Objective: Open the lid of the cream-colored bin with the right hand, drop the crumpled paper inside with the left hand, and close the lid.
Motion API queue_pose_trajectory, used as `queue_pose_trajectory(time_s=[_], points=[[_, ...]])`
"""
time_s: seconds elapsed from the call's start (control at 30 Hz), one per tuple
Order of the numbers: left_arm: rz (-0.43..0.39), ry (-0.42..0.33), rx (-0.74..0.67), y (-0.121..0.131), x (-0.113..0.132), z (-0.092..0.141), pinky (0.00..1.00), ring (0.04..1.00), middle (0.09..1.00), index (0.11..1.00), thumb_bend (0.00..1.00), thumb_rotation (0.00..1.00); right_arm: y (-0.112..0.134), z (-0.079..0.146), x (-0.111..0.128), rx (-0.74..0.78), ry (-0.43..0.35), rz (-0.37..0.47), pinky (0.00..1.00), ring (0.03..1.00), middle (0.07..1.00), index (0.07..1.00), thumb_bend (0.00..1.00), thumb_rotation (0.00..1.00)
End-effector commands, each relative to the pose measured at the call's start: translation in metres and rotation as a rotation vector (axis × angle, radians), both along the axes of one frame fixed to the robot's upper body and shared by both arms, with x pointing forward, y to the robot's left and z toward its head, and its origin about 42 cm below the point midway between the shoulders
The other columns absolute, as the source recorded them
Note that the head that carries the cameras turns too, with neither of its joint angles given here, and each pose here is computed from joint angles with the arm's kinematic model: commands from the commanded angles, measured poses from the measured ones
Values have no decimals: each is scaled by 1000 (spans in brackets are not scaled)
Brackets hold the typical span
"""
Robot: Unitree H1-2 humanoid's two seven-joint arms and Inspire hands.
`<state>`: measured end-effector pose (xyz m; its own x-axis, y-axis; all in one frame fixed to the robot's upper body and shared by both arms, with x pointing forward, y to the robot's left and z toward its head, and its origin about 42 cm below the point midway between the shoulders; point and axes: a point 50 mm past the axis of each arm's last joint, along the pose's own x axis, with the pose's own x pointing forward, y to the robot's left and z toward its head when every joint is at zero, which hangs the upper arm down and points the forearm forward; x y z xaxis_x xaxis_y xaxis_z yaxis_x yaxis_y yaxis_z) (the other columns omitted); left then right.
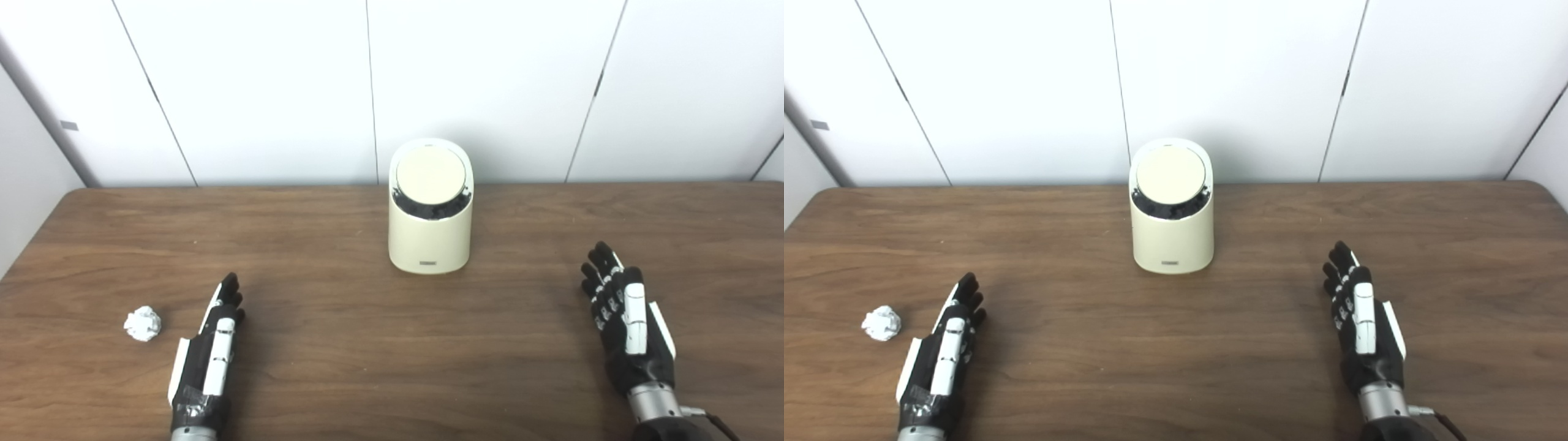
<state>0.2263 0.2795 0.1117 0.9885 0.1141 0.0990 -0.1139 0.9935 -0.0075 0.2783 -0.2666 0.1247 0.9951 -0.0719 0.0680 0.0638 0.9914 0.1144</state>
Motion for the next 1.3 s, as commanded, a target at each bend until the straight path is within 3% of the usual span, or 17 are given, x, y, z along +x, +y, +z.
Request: queue_pose_trajectory(time_s=[0.0,1.27], points=[[3,-20,-1,0,-1,1,1000,1000,1000,987,403,886,0,16,8,-14,-80,1,979,954,959,957,543,1000],[-1,-22,0,-1,-2,3,1000,1000,1000,986,387,889,2,17,6,-35,-65,-1,985,949,953,946,543,1000]])
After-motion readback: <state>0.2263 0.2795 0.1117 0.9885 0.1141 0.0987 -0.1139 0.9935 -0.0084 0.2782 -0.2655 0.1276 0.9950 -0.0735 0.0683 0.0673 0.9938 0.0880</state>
